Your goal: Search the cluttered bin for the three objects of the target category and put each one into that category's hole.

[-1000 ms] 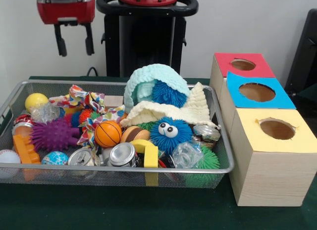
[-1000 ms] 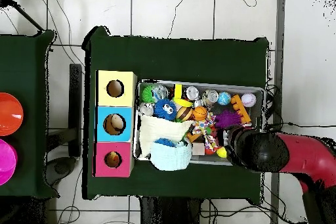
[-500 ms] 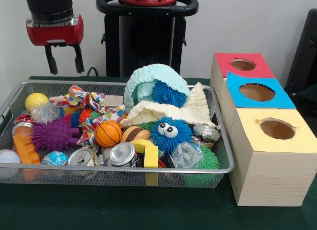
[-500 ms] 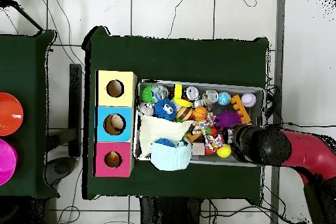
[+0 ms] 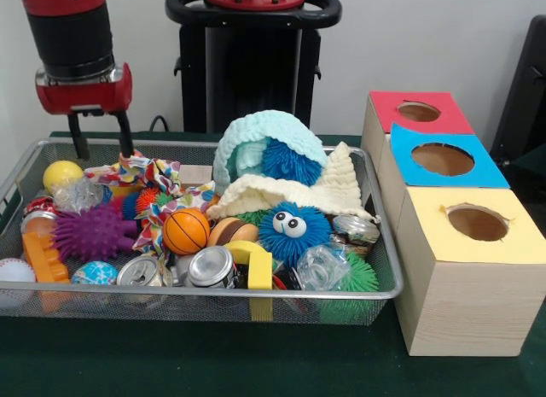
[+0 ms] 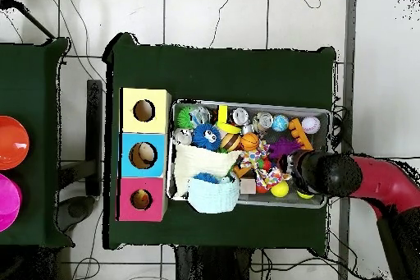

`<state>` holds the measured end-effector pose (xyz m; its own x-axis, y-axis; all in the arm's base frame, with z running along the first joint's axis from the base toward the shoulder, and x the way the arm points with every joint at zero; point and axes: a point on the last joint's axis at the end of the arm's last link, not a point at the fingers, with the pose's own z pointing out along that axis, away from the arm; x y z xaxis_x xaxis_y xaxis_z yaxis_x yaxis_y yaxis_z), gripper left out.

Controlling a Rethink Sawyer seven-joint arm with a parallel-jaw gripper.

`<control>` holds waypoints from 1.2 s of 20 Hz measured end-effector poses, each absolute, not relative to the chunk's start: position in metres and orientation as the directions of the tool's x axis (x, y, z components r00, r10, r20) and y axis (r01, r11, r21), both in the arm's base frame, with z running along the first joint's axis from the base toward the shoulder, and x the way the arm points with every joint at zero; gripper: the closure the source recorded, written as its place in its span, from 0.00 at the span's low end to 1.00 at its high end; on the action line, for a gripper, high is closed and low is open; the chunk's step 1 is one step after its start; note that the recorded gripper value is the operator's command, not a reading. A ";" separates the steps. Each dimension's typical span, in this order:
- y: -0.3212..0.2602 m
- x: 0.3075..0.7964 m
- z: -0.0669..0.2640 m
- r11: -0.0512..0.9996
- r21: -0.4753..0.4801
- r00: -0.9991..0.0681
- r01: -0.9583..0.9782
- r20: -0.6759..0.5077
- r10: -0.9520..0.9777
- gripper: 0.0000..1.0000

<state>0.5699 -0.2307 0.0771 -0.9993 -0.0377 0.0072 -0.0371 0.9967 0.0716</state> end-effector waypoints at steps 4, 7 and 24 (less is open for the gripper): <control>-0.239 0.577 0.063 0.997 0.066 -0.999 -0.037 -0.003 -0.037 0.00; -0.247 0.586 0.049 0.998 0.054 -0.999 -0.041 -0.033 -0.039 0.00; -0.252 0.596 0.021 0.998 0.060 -0.996 -0.035 -0.083 -0.030 0.00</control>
